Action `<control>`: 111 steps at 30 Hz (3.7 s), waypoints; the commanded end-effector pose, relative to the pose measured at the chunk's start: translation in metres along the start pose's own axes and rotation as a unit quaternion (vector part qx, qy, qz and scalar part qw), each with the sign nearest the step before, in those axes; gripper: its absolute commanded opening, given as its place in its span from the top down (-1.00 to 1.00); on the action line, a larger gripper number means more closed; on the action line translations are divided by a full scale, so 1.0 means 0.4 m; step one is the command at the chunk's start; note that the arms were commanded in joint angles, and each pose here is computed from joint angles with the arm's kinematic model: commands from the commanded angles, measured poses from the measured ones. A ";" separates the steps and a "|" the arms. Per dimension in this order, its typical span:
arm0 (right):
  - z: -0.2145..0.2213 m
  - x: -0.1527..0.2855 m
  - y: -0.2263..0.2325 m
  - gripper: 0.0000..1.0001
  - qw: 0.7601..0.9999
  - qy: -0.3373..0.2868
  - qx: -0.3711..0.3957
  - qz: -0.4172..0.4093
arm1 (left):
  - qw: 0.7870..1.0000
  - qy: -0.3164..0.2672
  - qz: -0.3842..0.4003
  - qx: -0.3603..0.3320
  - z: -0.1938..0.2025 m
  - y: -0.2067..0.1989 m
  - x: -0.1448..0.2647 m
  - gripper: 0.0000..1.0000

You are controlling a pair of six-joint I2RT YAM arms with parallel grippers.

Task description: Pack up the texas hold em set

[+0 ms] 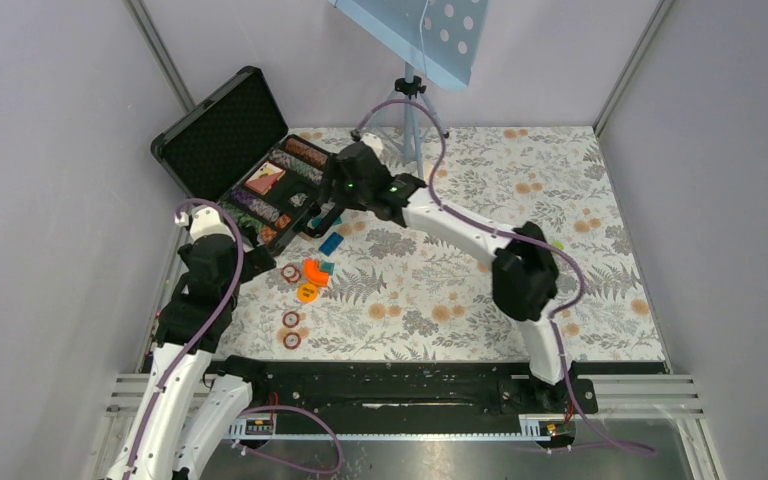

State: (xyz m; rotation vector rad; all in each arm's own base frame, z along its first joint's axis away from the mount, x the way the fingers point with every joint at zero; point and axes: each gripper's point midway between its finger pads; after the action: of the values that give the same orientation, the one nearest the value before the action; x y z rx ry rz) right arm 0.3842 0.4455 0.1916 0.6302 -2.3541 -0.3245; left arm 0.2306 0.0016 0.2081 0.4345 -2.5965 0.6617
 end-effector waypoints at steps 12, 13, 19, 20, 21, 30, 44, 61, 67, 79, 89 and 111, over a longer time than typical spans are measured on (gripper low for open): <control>-0.046 -0.308 0.181 0.01 0.983 -0.049 -0.152 -0.094 | 0.999 -0.029 0.013 0.003 -0.029 -0.011 -0.001 -0.91; -0.039 -0.318 0.171 0.03 0.983 -0.051 -0.156 -0.086 | 0.999 -0.029 0.013 0.003 -0.029 -0.012 -0.001 -0.92; 0.011 -0.357 0.120 0.07 0.984 -0.039 -0.168 -0.044 | 0.999 -0.030 0.017 0.003 -0.031 -0.015 0.001 -0.92; 0.018 -0.360 0.113 0.06 0.984 -0.036 -0.168 -0.038 | 0.999 -0.030 0.017 0.003 -0.031 -0.014 0.001 -0.92; 0.028 -0.362 0.107 0.06 0.985 -0.031 -0.167 -0.033 | 0.999 -0.031 0.017 0.003 -0.031 -0.014 0.001 -0.92; 0.031 -0.324 0.040 0.06 0.990 -0.033 -0.132 0.034 | 0.999 -0.029 0.020 0.002 -0.029 -0.016 0.001 -0.93; -0.019 -0.207 0.004 -0.11 0.993 -0.057 -0.084 0.059 | 0.999 -0.028 0.020 0.002 -0.027 -0.017 -0.001 -0.93; 0.026 -0.221 -0.142 -0.10 0.982 -0.027 -0.097 0.159 | 0.999 -0.025 0.020 0.000 -0.024 -0.017 -0.003 -0.94; 0.049 -0.278 -0.149 -0.10 0.983 -0.005 -0.111 0.149 | 1.000 -0.024 0.020 -0.001 -0.023 -0.018 -0.004 -0.94; 0.132 -0.321 -0.174 -0.11 0.977 0.038 -0.132 0.161 | 1.000 -0.021 0.023 -0.002 -0.020 -0.020 -0.005 -0.94; 0.189 -0.318 -0.218 -0.03 0.971 0.078 -0.119 0.194 | 0.999 -0.022 0.024 -0.002 -0.021 -0.021 -0.005 -0.94; 0.193 -0.281 -0.265 0.17 0.964 0.110 -0.058 0.233 | 0.999 -0.025 0.024 -0.003 -0.023 -0.019 -0.003 -0.94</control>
State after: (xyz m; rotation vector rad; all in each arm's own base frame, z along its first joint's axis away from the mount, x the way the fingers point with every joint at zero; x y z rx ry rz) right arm 0.4539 0.4535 0.0473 0.1391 -2.2089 -0.3410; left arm 0.2310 -0.0005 0.2077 0.4035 -2.6119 0.6529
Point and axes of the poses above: each gripper's point midway between its finger pads, its own x axis back along the fingers, its own y axis along the line the jaws close on, z = x × y, and after that the axes turned 14 degrees about x, right-handed
